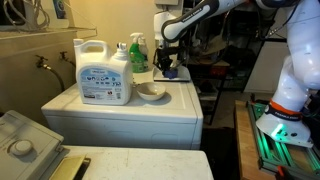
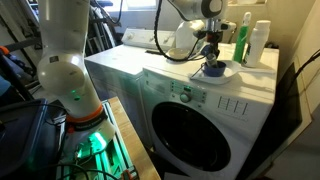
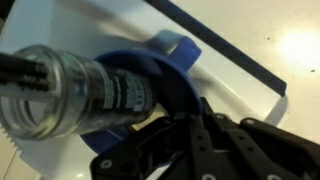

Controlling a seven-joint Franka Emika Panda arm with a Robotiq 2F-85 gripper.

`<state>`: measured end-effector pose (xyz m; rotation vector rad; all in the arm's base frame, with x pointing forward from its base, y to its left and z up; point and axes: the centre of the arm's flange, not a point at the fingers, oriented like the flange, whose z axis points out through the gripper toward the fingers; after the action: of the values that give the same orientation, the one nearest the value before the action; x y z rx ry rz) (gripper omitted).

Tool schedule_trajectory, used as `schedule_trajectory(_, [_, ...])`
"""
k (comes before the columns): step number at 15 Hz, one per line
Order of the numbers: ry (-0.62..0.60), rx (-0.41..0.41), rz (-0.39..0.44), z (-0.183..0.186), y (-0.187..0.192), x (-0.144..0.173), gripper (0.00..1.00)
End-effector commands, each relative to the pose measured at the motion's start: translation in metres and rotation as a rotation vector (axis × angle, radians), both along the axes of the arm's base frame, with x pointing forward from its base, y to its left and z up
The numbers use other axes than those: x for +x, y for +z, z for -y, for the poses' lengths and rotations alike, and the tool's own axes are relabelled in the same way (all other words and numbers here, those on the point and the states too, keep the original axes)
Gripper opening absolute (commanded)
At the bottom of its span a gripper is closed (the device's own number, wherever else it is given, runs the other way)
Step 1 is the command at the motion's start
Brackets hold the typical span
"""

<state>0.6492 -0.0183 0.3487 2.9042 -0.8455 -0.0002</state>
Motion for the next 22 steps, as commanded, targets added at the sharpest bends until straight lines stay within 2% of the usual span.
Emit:
schedule_trajectory(1, [0.02, 0.041, 0.001, -0.003, 0.002, 0.002, 0.04])
schedule_trajectory(5, [0.086, 0.026, 0.032, -0.02, 0.021, -0.003, 0.06])
schedule_trajectory(9, [0.169, -0.031, 0.067, -0.053, 0.049, -0.014, 0.05])
schedule_trajectory(14, [0.369, -0.065, 0.054, -0.109, 0.061, -0.058, 0.05])
schedule_trajectory(18, [0.552, -0.042, 0.034, -0.155, 0.064, -0.095, 0.05])
schedule_trajectory(22, [0.747, 0.031, 0.005, -0.192, 0.075, -0.121, 0.05])
